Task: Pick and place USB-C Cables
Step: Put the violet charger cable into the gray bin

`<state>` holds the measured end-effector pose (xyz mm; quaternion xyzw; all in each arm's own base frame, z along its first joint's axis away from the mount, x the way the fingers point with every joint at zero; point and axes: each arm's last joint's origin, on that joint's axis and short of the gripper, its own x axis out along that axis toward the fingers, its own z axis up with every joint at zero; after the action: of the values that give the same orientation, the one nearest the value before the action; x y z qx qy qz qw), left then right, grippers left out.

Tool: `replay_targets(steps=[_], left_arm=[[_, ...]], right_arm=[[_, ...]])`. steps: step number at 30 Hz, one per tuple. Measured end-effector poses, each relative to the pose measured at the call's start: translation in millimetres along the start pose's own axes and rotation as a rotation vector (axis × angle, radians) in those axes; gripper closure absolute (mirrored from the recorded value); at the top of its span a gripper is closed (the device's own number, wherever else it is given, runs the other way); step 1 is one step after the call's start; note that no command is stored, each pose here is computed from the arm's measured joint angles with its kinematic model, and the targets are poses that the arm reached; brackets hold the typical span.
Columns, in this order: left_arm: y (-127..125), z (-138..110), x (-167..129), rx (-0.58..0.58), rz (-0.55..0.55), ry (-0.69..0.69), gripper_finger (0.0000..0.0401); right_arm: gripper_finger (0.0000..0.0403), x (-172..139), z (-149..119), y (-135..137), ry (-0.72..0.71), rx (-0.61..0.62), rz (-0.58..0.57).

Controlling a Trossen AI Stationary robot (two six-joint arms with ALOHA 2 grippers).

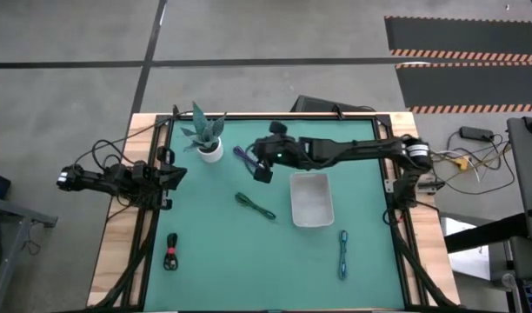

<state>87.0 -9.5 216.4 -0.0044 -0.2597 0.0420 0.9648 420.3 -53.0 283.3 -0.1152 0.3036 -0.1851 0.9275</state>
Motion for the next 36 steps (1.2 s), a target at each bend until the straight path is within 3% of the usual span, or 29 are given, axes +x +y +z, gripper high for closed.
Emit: replay_targets(steps=[3, 8, 13, 22, 29, 36], left_arm=[[0, 0, 0, 0.001, 0.0, 0.002, 0.0401], [0, -1, 0, 0.003, 0.001, 0.011, 0.0401], [1, -1, 0, 0.003, 0.028, 0.013, 0.0401], [2, -2, 0, 0.004, 0.079, 0.02, 0.0401], [3, -2, 0, 0.003, 0.089, 0.019, 0.0401], [3, -2, 0, 0.004, 0.099, 0.02, 0.0401]], right_arm=[[0.0338, 13, 0, -2, 0.065, -0.004, 0.082], [0.0353, 34, 2, -16, 0.151, 0.1, 0.196], [0.0368, 58, 2, -29, 0.208, 0.174, 0.197], [0.0376, 104, -6, -30, 0.325, 0.174, 0.192], [0.0348, 129, -20, -26, 0.367, 0.162, 0.19], [0.0286, 134, -27, -26, 0.387, 0.165, 0.188]])
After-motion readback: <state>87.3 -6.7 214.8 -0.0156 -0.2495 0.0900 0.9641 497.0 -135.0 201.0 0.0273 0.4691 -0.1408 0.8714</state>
